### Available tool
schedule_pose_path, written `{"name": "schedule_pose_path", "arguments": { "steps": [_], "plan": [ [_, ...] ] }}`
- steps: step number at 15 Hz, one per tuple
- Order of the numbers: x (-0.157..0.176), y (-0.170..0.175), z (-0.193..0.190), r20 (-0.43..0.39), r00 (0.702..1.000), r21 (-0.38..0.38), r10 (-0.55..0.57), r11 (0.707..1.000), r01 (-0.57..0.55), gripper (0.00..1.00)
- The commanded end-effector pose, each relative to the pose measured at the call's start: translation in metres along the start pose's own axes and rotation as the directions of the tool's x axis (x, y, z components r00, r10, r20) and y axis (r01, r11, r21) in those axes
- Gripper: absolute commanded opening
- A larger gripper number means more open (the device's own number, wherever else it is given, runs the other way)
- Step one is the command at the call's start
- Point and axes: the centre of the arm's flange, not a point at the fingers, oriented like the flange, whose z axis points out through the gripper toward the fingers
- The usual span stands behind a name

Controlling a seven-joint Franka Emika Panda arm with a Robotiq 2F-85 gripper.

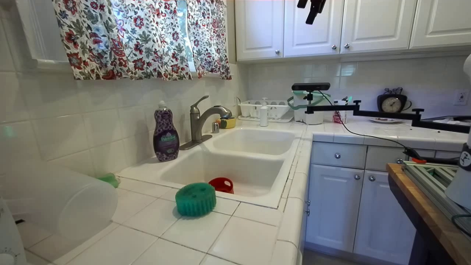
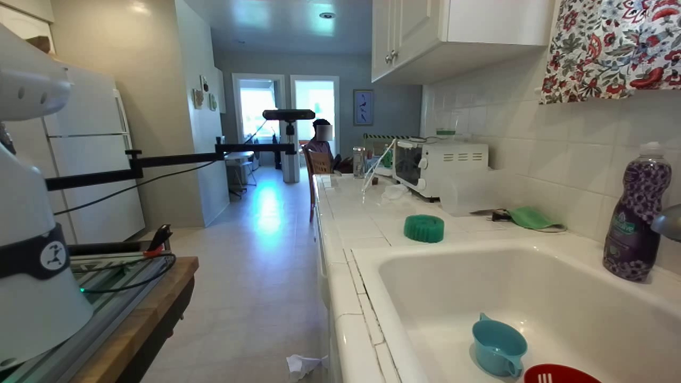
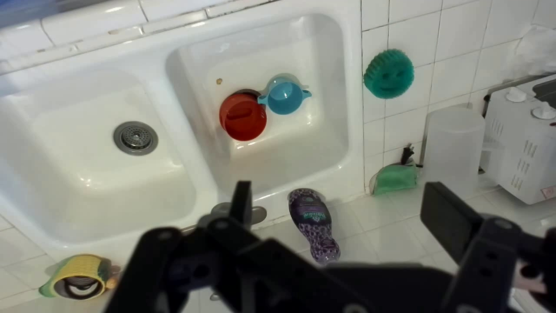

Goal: Open the tap

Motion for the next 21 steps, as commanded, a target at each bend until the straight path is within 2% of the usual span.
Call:
{"name": "schedule_pose_path", "arguments": {
  "steps": [1, 5, 8, 12, 15, 18, 19, 21],
  "plan": [
    [0.007, 0.003, -0.001, -0.043, 0.997, 0.012, 0.067, 0.998, -0.066, 1.00],
    [0.030, 0.027, 0.001, -0.082, 0.989, 0.071, 0.127, 0.990, -0.121, 1.00],
    [0.055, 0.054, 0.016, -0.087, 0.981, 0.116, 0.172, 0.980, -0.161, 1.00],
    [0.094, 0.080, 0.040, -0.093, 0.981, 0.190, 0.170, 0.970, -0.150, 1.00],
    [0.131, 0.084, 0.052, -0.104, 0.972, 0.253, 0.209, 0.951, -0.177, 1.00],
    [0.168, 0.079, 0.064, -0.084, 0.947, 0.295, 0.309, 0.916, -0.272, 1.00],
    [0.138, 0.076, 0.062, -0.110, 0.956, 0.268, 0.270, 0.935, -0.233, 1.00],
    [0.154, 0.076, 0.072, -0.105, 0.953, 0.272, 0.284, 0.930, -0.247, 1.00]
  ]
}}
